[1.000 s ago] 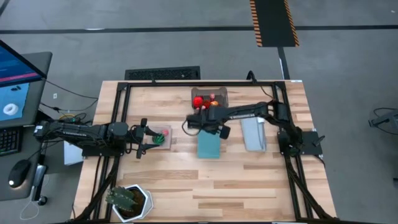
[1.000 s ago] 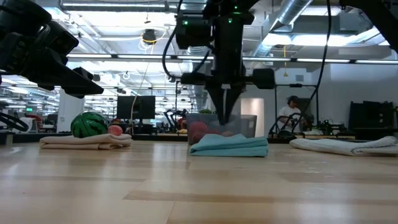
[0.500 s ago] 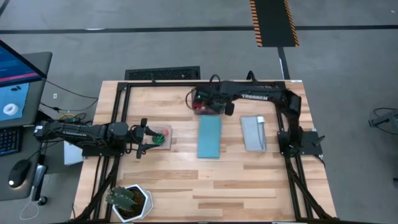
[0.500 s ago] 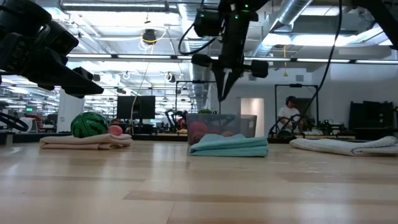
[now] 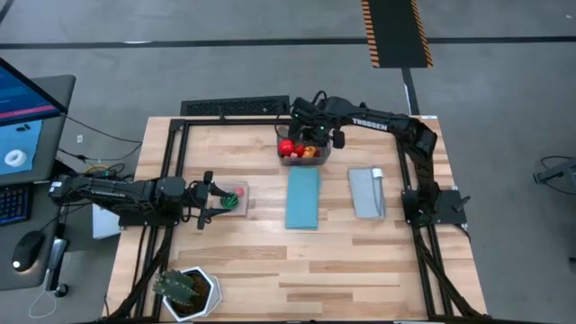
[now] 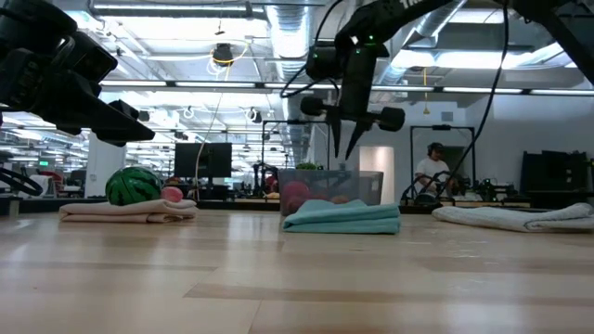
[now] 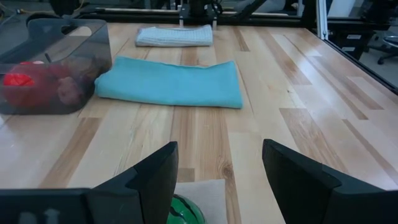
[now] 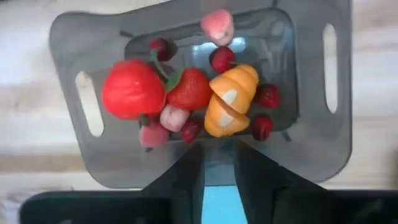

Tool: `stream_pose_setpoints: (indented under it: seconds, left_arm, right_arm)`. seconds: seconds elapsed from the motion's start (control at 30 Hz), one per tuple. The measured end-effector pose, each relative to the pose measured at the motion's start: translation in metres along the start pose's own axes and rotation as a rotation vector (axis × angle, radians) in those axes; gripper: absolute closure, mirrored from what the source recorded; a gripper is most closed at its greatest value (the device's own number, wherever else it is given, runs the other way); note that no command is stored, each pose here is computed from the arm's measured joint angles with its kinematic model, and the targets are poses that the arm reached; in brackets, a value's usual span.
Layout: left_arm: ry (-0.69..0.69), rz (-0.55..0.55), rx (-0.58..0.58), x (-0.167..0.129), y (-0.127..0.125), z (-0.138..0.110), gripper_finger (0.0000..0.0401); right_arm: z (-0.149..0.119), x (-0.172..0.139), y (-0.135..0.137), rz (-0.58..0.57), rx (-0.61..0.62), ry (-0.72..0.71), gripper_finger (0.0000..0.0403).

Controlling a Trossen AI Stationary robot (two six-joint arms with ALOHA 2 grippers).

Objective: Pick and placing Produce into tupperware
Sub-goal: Put the blueberry into the gray bin, then put the green watermelon into the gray bin

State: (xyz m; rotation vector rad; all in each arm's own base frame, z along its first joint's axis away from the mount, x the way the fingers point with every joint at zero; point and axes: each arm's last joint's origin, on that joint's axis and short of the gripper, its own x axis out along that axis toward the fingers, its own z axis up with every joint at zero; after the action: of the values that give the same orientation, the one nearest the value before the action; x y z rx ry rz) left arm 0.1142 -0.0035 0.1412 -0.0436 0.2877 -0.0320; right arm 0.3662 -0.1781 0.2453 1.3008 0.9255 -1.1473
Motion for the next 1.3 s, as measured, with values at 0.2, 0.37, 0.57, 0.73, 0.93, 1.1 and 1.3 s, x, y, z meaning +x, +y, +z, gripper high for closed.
stream_pose_setpoints:
  seconds: [0.2,0.37,0.57,0.73,0.93,1.1,1.3]
  left_arm:
    - [0.000,0.000,0.000,0.000,0.000,0.000,0.0177]
    - [0.000,0.000,0.000,0.000,0.000,0.000,0.0177]
    - [0.000,0.000,0.000,0.000,0.000,0.000,0.0177]
    - [0.000,0.000,0.000,0.000,0.000,0.000,0.0177]
    - [0.000,0.000,0.000,0.000,0.000,0.000,0.0177]
    - [0.000,0.000,0.000,0.000,0.000,0.000,0.0177]
    - [0.000,0.000,0.000,0.000,0.000,0.000,0.0177]
  right_arm:
    - [-0.002,0.000,0.001,-0.015,-0.238,-0.027,0.0250]
    - [-0.006,0.003,0.008,0.004,-0.312,-0.085,0.0206]
    - [-0.027,-0.001,0.039,0.123,-0.851,-0.319,0.0178]
    - [-0.060,-0.012,0.055,0.196,-0.998,-0.407,0.0178]
    - [-0.099,-0.016,0.074,0.443,-1.136,-0.426,0.0179]
    - [-0.119,-0.007,0.074,0.543,-1.164,-0.474,0.0179]
    - [-0.142,0.007,0.067,0.662,-1.188,-0.613,0.0195]
